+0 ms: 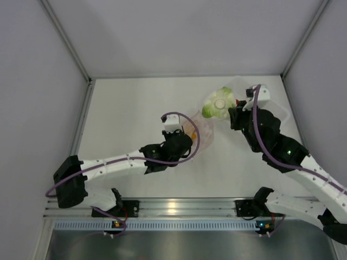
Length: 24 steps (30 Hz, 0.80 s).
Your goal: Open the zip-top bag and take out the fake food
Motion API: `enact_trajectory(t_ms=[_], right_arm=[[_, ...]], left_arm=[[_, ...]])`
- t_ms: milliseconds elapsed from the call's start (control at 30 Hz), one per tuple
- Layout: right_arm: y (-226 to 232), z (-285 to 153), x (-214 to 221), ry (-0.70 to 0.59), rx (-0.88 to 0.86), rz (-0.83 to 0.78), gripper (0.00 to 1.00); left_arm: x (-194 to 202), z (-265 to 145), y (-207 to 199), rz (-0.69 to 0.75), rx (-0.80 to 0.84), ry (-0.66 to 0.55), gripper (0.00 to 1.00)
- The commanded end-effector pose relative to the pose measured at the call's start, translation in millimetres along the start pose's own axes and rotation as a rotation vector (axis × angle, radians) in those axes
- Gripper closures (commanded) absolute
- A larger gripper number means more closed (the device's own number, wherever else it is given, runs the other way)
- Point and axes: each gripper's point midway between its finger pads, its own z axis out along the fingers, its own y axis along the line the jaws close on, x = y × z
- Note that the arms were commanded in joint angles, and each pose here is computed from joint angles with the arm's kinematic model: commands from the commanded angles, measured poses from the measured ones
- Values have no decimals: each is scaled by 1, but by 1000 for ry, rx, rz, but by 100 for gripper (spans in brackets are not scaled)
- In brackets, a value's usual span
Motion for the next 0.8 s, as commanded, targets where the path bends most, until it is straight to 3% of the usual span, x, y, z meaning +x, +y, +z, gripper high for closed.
enact_trajectory(t_ms=[0,167,400,767], right_arm=[[-43,9,-20,-17,128,20,100],[-92,46,-1,65,202,102,100],[-165,98,13,56,290,236,100],[-203,199,63,86,320,276,100]], left_arm=[[-34,-11,8,-57,-41,-74,100],[-46,-19,24,-73,-60,-100,100],[-53,-28,46,-77,-79,-107,100],[-66,-45,54,-100,-12,-109,100]])
